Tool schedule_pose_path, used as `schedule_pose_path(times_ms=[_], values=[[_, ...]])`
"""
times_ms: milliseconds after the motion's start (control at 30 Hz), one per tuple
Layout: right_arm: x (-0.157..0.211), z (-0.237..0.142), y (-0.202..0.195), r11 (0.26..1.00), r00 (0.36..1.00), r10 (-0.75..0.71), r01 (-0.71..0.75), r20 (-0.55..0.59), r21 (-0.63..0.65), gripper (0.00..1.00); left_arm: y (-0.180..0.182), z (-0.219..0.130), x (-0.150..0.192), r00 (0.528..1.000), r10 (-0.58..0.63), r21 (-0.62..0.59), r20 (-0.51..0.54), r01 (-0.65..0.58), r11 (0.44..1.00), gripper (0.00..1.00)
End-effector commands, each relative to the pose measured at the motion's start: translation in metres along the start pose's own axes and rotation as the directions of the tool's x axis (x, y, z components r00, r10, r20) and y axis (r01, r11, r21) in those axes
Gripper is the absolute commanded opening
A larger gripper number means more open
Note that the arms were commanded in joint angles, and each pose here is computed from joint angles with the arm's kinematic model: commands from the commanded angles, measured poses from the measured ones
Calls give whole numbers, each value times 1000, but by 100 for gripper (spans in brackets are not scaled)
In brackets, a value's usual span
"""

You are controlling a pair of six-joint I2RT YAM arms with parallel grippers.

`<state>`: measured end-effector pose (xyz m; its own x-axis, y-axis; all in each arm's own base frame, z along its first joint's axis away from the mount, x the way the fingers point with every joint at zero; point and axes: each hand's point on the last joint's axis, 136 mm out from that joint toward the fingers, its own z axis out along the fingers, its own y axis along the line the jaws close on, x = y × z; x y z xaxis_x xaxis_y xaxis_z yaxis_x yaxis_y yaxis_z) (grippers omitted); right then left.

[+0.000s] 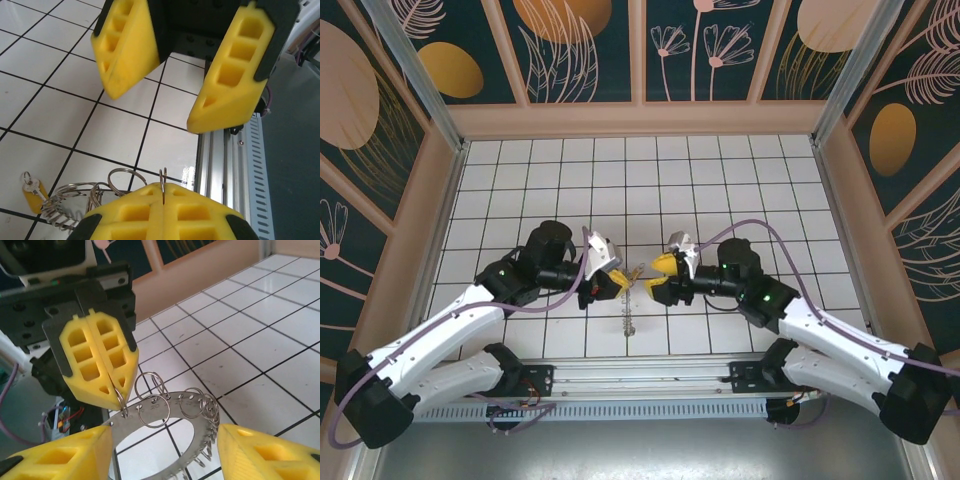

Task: Put the keys on the keyring

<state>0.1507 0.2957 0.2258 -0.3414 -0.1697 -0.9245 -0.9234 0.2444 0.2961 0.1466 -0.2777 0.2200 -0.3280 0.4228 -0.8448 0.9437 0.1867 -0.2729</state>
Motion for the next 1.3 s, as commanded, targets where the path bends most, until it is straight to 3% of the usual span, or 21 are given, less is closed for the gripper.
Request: schedule_pose_path(times_ms=[0, 333, 567, 767, 1033, 1267], values=[[-15, 3, 17, 994, 998, -62, 63, 17, -88, 56, -11, -4, -15, 999, 50, 48, 22, -51, 998, 0], [-21, 7, 27, 986, 998, -62, 67, 33, -155, 47, -11, 0, -17, 999, 49, 75, 4, -49, 996, 0], [-18, 14, 30, 979, 998, -57, 60, 18, -193, 46, -12, 1, -20, 999, 48, 83, 7, -48, 995, 0], [-21, 16, 33, 975, 998, -62, 67, 29, -212, 33, -12, 2, -18, 999, 43, 92, 4, -43, 995, 0], [-24, 19, 41, 969, 997, -71, 78, 39, -233, 0, -11, 3, -20, 999, 41, 94, 14, -42, 995, 0], [-29, 15, 44, 970, 994, -87, 99, 62, -223, 0, -12, 3, -21, 999, 43, 95, 21, -45, 994, 0]])
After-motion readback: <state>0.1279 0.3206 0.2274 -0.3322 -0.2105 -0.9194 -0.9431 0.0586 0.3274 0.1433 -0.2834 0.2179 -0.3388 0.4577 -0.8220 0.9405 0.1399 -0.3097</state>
